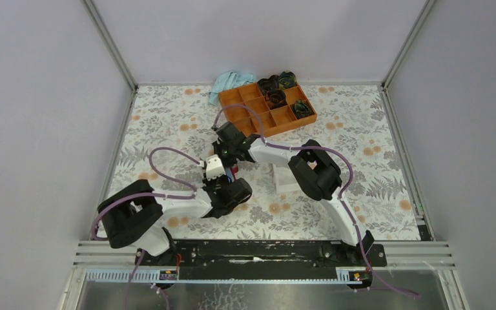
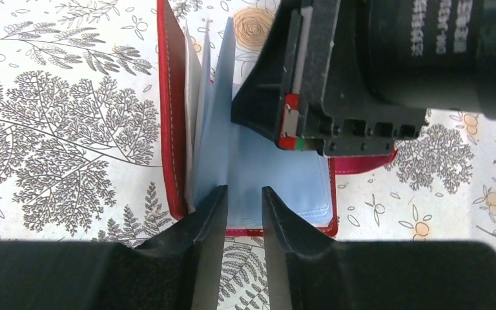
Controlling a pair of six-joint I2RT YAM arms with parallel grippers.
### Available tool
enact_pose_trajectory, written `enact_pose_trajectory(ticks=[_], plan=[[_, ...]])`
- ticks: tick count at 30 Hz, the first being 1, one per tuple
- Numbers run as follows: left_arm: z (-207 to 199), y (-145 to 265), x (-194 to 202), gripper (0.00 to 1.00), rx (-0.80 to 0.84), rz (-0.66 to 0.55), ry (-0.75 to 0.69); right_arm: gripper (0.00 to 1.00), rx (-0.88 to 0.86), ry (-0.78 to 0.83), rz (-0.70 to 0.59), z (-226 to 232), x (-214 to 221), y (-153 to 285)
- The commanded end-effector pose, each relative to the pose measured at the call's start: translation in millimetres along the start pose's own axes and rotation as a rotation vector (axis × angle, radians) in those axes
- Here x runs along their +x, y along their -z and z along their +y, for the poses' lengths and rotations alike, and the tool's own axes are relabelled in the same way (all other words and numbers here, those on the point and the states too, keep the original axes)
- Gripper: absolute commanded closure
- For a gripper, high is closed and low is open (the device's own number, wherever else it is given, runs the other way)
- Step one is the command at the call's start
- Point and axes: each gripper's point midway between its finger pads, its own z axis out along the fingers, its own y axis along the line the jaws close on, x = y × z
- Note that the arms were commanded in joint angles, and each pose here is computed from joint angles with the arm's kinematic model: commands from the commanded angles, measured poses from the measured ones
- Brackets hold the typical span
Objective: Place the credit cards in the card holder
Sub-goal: Open the card holder at the center of the board.
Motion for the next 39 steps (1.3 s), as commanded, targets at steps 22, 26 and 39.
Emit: enact_pose_trajectory(ticks=[22, 26, 39], plan=[[76, 0, -9, 0.64, -0.201, -0.068, 0.164, 0.98, 0.192, 0.023, 0.161, -60, 61, -15], [82, -4, -1, 0.60, -0.238, -0.044, 0.213, 0.98, 0.199, 0.026, 0.166, -62, 63, -14], [81, -19, 11, 0.55, -0.271, 0.023, 0.358, 0.97, 0.197, 0.031, 0.174, -63, 65, -13]])
